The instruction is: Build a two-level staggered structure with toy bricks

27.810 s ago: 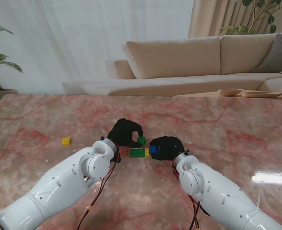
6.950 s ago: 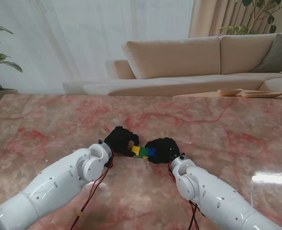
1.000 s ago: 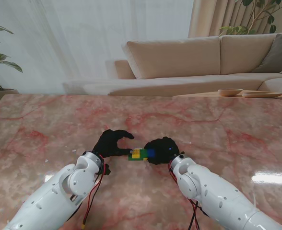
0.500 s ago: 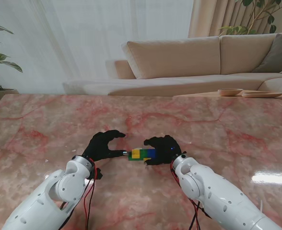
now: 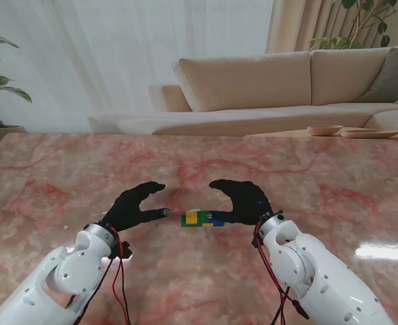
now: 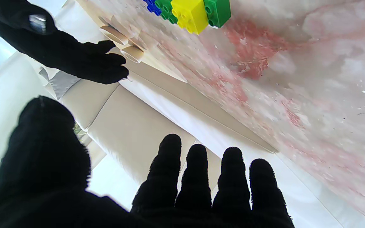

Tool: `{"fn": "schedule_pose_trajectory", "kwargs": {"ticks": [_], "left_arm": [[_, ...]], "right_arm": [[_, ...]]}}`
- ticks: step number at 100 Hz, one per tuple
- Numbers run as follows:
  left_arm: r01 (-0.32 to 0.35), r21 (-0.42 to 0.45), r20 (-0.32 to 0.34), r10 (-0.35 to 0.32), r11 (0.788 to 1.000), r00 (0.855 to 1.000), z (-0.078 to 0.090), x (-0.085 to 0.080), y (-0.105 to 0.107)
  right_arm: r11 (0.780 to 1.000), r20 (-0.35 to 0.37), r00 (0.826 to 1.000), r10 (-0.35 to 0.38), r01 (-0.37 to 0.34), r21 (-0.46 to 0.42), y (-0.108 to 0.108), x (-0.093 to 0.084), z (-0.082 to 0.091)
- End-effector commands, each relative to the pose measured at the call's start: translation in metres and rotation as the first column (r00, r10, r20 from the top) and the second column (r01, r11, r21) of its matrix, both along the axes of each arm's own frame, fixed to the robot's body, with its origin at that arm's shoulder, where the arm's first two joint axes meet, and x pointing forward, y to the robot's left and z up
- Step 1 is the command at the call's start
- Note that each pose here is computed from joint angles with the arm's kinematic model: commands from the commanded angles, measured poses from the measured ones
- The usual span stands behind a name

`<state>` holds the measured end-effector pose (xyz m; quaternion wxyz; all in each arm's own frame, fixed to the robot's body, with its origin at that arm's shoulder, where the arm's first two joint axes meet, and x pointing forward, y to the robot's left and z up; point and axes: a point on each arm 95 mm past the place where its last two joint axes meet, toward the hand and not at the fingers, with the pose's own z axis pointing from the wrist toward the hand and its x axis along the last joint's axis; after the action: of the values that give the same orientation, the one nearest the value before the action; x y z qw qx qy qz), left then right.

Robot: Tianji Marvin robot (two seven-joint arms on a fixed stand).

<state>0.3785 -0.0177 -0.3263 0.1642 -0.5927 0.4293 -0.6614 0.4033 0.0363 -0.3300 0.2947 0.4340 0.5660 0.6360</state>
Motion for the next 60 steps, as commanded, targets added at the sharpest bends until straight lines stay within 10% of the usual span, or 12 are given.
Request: {"fn": "schedule_pose_trajectory", "kwargs": {"ticks": [1,60], "left_arm": [[0.011,0.001,-0.017,-0.011,1.0,1.0,-0.004,-0.008,0.003],[0.039,-0.075,-0.018,-0.041,0.996,0.999,-0.001,-0.034,0.01]], "right_arm": [[1.0,-0.025,1.0,0.003,-0.003,0.001,-0.004,-0.008,-0.005],[0.931,-0.124,0.992,-0.017,0.061,0.359,-0.027,-0.042,-0.004]]}}
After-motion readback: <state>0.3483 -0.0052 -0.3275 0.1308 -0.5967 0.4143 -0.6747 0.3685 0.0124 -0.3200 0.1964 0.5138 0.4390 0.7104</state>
